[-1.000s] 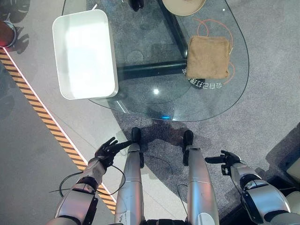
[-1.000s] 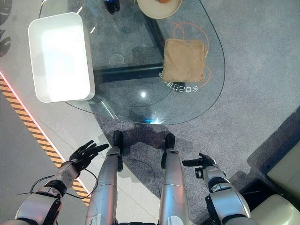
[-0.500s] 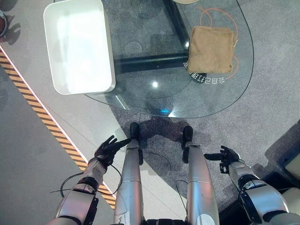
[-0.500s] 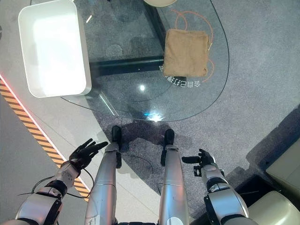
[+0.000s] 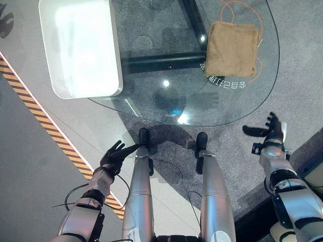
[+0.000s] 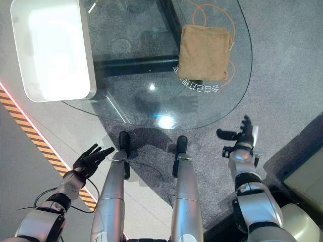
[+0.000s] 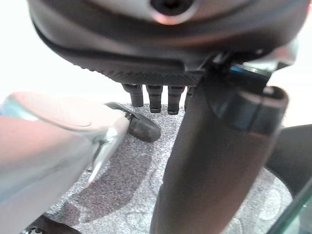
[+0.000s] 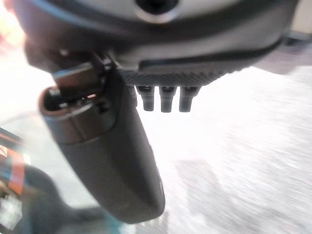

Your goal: Wipe the table with a cloth and put it in the basket.

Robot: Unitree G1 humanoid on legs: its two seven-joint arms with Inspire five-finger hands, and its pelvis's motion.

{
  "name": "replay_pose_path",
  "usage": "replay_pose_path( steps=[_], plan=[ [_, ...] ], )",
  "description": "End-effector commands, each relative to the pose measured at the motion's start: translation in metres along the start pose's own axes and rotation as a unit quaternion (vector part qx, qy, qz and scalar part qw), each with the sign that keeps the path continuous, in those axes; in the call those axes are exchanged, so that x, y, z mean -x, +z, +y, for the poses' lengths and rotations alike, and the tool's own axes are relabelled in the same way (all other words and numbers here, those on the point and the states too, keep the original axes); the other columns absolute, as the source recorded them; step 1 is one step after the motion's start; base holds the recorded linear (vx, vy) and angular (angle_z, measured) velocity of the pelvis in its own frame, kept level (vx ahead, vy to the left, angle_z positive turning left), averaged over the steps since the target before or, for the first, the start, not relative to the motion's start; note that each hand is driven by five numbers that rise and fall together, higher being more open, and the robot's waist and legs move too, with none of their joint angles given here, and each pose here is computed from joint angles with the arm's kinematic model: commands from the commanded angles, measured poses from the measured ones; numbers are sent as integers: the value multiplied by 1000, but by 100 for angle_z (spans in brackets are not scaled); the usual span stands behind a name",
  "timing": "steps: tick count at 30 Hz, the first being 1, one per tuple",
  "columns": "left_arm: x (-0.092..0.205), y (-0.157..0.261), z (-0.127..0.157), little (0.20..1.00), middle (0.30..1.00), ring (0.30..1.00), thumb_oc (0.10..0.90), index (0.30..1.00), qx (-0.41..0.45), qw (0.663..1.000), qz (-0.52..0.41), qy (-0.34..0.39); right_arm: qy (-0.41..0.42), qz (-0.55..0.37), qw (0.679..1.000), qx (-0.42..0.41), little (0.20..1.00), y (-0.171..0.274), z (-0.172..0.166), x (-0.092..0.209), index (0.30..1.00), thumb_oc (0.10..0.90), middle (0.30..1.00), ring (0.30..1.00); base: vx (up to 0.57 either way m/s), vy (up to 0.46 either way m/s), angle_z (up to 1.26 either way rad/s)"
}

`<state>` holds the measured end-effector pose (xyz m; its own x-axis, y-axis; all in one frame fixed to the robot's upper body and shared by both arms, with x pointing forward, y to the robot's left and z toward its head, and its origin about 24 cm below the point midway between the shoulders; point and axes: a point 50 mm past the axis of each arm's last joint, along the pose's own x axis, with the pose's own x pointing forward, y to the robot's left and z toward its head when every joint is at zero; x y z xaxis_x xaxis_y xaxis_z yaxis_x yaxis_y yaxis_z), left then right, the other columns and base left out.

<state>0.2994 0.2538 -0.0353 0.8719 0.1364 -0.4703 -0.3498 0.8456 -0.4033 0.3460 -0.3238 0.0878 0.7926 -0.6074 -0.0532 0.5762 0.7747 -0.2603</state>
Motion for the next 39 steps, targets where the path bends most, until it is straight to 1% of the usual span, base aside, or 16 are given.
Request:
replay_pose_path(
  steps=[1,4,5,7,8,11,14,17,18,21,23,24,25,27,32,39],
  plan=[
    [12,6,40,900,900,900,800,900,12,999,-8,48,-90,-50,995,-9,900,19,-47,-9,900,800,900,900,0,0,0],
    [12,7,42,900,900,900,800,900,10,999,-8,47,-119,-98,988,-19,900,49,-55,-14,900,800,900,900,0,0,0],
    [12,8,42,900,900,900,800,900,9,999,-9,47,-137,-126,982,-27,900,68,-59,-15,900,800,900,900,0,0,0],
    [12,8,42,900,900,900,800,900,10,999,-9,47,-138,-128,982,-28,900,69,-59,-15,900,800,900,900,0,0,0],
    [13,7,43,900,900,900,800,900,13,999,-10,47,-162,-161,973,-35,900,90,-61,-14,900,800,900,900,0,0,0],
    [13,6,42,900,900,900,800,900,17,999,-11,44,-196,-198,959,-46,900,119,-67,-13,900,800,900,900,5,36,-1],
    [13,5,42,900,900,900,800,900,19,999,-11,44,-201,-204,957,-48,900,124,-68,-12,900,800,900,900,2,13,0],
    [12,8,40,900,900,900,800,900,17,999,-11,39,-220,-256,941,-37,900,157,-69,-8,900,800,900,900,-1,11,1],
    [12,8,40,900,900,900,800,900,17,999,-11,39,-220,-257,940,-37,900,158,-69,-8,900,800,900,900,0,0,0],
    [10,13,35,900,900,900,800,900,16,999,-13,32,-203,-320,926,-5,900,201,-52,5,900,800,900,900,0,0,0],
    [10,13,34,900,900,900,800,900,16,999,-14,30,-197,-339,920,7,900,213,-48,8,900,800,900,900,0,0,0],
    [10,14,34,900,900,900,800,900,14,999,-13,28,-192,-370,909,24,900,235,-41,16,900,800,900,900,0,0,0],
    [10,14,34,900,900,900,800,900,15,999,-13,28,-192,-370,909,24,900,235,-41,16,900,800,900,900,0,0,0],
    [10,13,33,900,900,900,800,900,12,1000,-11,26,-182,-404,895,46,900,259,-32,26,900,800,900,900,0,0,0],
    [9,11,31,900,900,900,800,900,7,1000,-4,21,-173,-442,875,97,900,287,-18,40,900,800,900,900,0,0,0],
    [10,6,29,900,900,900,800,900,6,1000,0,14,-179,-459,859,142,900,306,-12,48,900,800,900,900,0,0,1]
  ],
)
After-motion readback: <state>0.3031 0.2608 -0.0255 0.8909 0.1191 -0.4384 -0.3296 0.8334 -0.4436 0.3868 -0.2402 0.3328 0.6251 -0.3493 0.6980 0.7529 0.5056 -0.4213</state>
